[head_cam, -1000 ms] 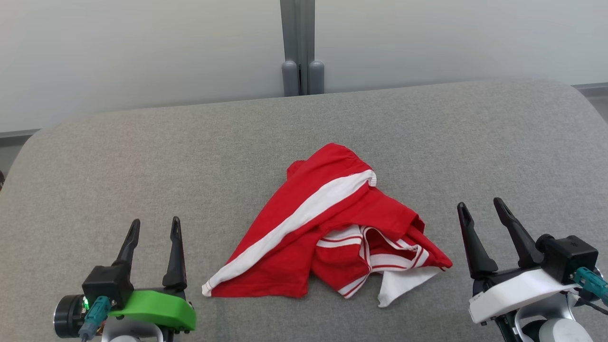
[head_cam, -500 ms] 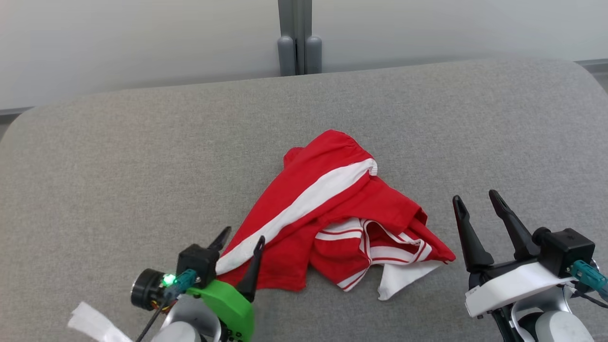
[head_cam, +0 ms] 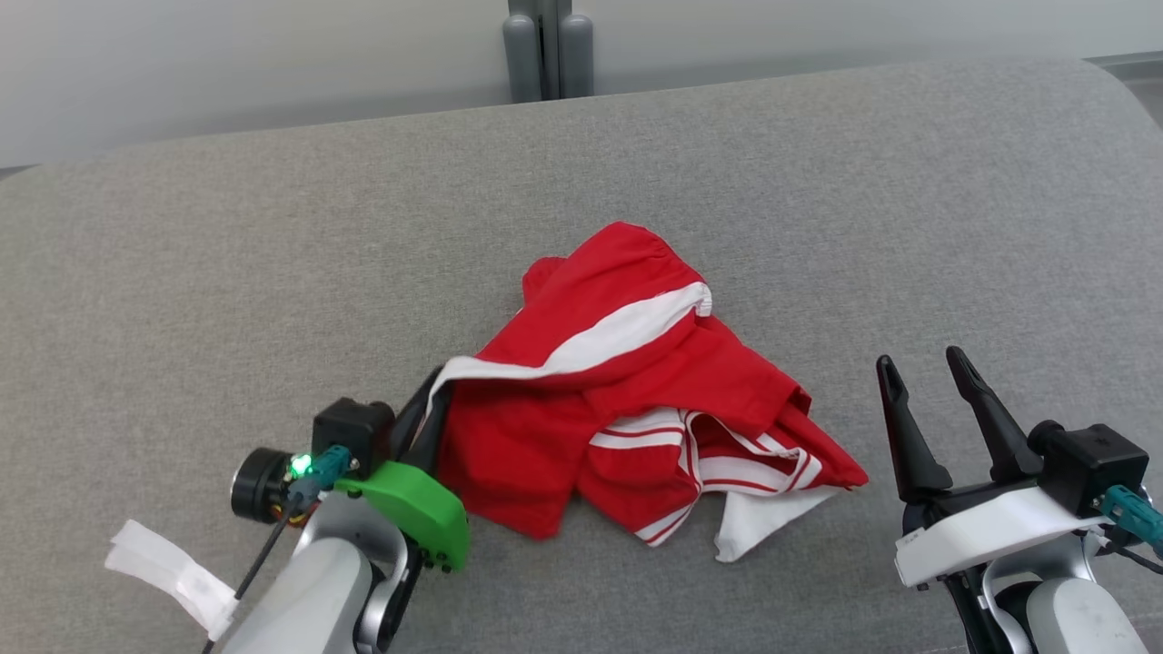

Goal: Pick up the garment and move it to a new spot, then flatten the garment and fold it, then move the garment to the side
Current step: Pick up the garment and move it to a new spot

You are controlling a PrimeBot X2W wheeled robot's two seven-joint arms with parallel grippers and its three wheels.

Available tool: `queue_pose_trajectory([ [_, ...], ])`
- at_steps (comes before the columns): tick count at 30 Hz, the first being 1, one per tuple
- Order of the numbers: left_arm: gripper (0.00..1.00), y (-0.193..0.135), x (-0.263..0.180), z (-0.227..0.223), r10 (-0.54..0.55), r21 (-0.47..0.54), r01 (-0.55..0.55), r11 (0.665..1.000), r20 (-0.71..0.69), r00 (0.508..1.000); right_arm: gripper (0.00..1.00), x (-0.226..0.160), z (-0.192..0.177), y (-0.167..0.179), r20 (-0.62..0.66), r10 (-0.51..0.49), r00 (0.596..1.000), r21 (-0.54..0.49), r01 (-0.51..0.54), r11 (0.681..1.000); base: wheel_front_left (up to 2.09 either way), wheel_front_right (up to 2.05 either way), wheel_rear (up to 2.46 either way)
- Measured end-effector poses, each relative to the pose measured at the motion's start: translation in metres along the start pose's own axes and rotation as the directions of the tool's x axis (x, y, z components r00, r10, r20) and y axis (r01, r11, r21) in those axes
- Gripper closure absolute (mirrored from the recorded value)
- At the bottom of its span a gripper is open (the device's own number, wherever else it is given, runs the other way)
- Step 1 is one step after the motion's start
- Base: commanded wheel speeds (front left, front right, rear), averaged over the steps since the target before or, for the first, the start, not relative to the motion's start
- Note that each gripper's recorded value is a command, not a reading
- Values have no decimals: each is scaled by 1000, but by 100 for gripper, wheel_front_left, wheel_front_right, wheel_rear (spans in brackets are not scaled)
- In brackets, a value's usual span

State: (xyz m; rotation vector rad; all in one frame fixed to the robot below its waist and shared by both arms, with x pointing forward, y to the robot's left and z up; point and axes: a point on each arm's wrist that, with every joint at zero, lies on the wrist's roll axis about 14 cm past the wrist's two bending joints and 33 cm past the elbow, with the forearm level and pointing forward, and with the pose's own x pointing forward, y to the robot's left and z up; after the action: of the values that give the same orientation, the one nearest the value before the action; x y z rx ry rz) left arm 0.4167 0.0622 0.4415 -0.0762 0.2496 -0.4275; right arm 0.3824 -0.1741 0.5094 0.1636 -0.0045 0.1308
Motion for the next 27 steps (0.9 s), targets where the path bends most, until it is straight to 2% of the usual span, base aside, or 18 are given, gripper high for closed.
queue_pose_trajectory([
  [5, 100, 20, -7, 81, 73, -15, -71, 997, 265, 962, 0, 5, 3, 8, 15, 22, 1000, 7, -22, 1000, 0, 0, 0],
  [10, 100, 57, -48, 167, 186, -3, -213, 977, 502, 845, 0, 11, 5, 21, 29, 58, 998, 18, -59, 998, 0, 0, 0],
  [14, 100, 95, -100, 235, 259, 40, -373, 927, 650, 714, 0, 18, 4, 31, 30, 90, 996, 25, -91, 996, 0, 0, 0],
  [16, 100, 113, -128, 265, 283, 62, -454, 889, 704, 651, 0, 23, 4, 39, 30, 113, 993, 27, -114, 993, 0, 0, 0],
  [18, 100, 126, -149, 288, 294, 86, -513, 854, 734, 612, 0, 28, 3, 46, 29, 136, 990, 29, -137, 990, 0, 0, 0],
  [19, 100, 133, -157, 297, 303, 92, -539, 837, 742, 598, 0, 31, 2, 50, 28, 149, 988, 30, -150, 988, 0, 0, 0],
  [22, 100, 154, -167, 307, 347, 71, -564, 823, 724, 596, 0, 42, 2, 60, 33, 182, 983, 29, -183, 983, 0, 0, 0],
  [27, 100, 211, -169, 299, 471, 41, -649, 759, 654, 592, 0, 59, -5, 67, 18, 218, 976, 28, -218, 976, 0, 0, 0],
])
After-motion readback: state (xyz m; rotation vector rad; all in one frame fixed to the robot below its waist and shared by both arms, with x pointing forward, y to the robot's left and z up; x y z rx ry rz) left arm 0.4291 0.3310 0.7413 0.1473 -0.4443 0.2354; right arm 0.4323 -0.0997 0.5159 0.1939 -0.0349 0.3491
